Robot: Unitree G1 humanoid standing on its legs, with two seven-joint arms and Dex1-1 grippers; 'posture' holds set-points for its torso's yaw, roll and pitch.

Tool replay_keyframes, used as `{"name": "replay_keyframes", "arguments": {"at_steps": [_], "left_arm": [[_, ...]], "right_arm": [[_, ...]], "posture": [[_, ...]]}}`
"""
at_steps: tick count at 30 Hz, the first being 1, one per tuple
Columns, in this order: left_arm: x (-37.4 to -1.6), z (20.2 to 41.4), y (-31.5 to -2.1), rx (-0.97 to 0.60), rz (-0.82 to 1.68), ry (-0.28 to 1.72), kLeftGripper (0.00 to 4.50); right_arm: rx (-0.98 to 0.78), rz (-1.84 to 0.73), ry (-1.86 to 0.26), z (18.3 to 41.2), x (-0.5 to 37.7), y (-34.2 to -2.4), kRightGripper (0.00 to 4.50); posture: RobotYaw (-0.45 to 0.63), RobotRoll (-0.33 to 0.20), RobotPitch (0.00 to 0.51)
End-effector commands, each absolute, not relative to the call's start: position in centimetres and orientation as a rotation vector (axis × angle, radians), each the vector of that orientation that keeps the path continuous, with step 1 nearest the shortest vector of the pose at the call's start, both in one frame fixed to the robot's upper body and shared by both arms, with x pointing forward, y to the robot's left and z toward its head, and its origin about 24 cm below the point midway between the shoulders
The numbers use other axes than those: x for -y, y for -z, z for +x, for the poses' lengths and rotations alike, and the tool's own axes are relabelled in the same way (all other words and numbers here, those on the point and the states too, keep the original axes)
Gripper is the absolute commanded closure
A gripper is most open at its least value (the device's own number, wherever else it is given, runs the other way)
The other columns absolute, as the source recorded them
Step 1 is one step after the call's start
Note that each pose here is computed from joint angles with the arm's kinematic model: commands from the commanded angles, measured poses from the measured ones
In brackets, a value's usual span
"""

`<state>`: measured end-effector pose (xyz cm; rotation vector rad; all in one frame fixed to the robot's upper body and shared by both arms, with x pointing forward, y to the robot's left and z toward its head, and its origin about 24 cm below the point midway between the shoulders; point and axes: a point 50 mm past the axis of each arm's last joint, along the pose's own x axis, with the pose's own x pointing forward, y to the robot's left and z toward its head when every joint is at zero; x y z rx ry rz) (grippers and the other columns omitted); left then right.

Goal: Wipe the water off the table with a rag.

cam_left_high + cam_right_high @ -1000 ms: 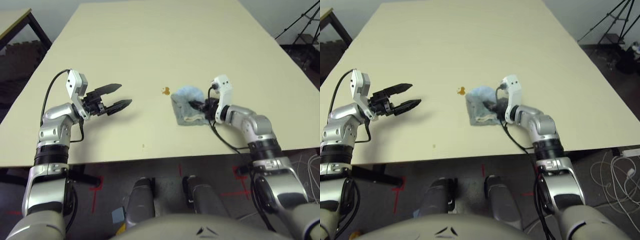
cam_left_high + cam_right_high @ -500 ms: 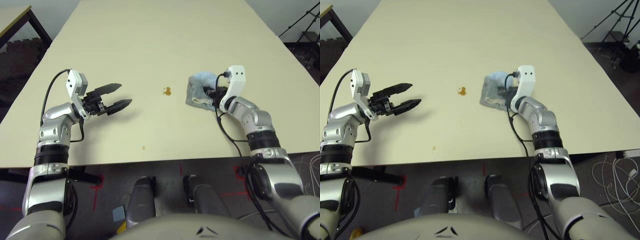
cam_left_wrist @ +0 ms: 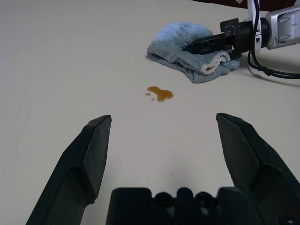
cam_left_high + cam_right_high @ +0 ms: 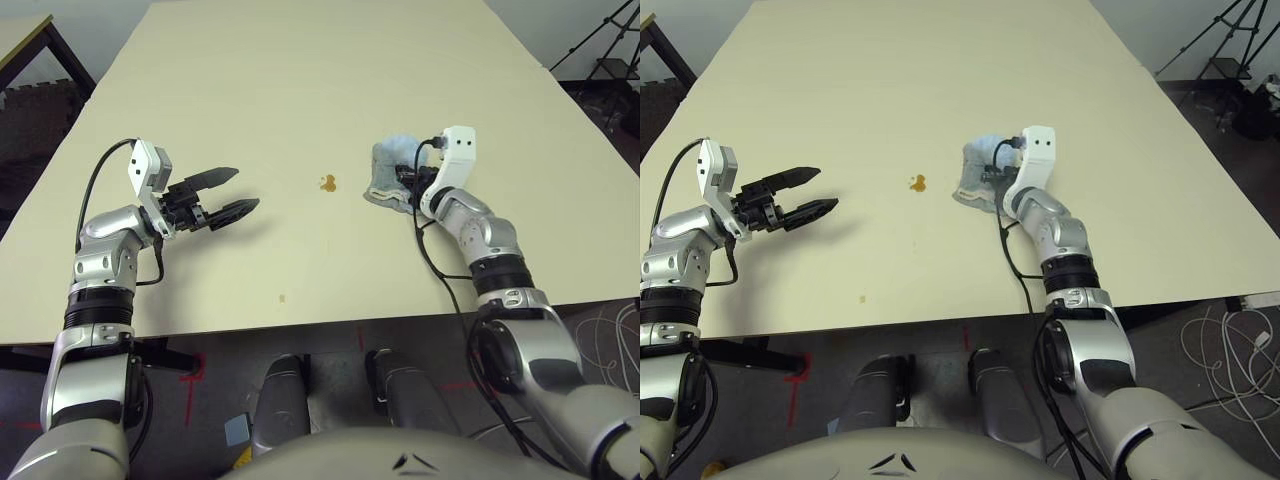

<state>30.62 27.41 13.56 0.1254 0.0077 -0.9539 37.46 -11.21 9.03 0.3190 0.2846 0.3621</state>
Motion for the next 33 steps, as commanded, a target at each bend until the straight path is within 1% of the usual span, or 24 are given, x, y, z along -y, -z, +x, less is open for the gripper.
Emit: {"name": "replay_keyframes", "arguments": {"at_steps": [1, 8, 17, 25, 33], "left_arm": [[-27.8, 30.5, -13.4, -0.026, 0.143, 0.951, 0.0], [-27.7, 30.3, -13.3, -0.025, 0.141, 0.95, 0.0], [-27.7, 30.0, -13.2, -0.026, 0.138, 0.947, 0.0], [-27.7, 29.6, -13.1, -0.027, 0.136, 0.941, 0.0], [-27.6, 29.5, -13.0, -0.029, 0.132, 0.94, 0.0]], "right_arm": [[-0.333, 0.31, -0.413, 37.4, 8.9, -8.4, 4.41], [-0.364, 0.307, -0.511, 37.3, 5.4, -8.4, 4.41], [-0.411, 0.274, -0.691, 35.9, 0.5, -8.1, 4.42], [-0.414, 0.264, -0.795, 35.1, -2.6, -8.6, 4.42], [-0.425, 0.293, -0.897, 34.0, -4.8, -8.8, 4.42]], "posture": [[-0.02, 0.0, 0.125], [-0.01, 0.0, 0.127], [0.01, 0.0, 0.131], [0.03, 0.0, 0.132], [0.03, 0.0, 0.133]]}}
